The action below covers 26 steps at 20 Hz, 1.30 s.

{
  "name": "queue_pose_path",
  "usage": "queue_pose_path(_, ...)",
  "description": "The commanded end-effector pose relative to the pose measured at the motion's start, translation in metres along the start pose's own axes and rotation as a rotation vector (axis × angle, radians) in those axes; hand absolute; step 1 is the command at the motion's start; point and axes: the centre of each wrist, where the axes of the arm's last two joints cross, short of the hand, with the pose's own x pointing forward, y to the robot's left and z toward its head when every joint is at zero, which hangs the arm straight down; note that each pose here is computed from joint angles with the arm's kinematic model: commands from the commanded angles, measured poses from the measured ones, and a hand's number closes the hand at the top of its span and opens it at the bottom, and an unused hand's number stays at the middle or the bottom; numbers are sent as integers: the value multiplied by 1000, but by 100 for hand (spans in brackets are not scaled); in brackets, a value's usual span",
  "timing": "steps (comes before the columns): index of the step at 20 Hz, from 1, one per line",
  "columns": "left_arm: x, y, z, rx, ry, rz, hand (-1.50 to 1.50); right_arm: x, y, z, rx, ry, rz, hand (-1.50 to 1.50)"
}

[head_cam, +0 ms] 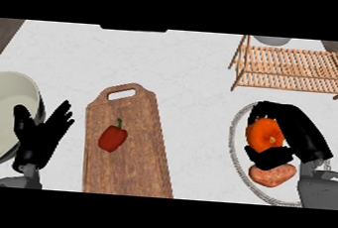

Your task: Pick the squash from the placemat and place it in the tiered shelf

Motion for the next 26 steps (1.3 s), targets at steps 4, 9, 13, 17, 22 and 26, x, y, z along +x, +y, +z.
queue_pose_path(4,-1,1,4,5,3,7,0,51,-84,64,-289,-51,-11,150)
queue_pose_path(9,8,9,-6,3,-4,6,0,85,-142,80,-394,-8,6,150)
queue_pose_path(13,-3,-12,-5,-16,15,-10,0,95,-184,85,-449,26,-25,150)
queue_pose_path(17,3,-6,-12,-30,-14,-6,0,98,-222,57,-485,69,-77,150)
queue_pose_path(22,-3,-17,5,-32,6,-1,0,76,-273,60,-544,87,-105,150)
queue_pose_path(26,-1,-7,-5,-39,-22,-23,0,86,-300,30,-547,107,-80,150)
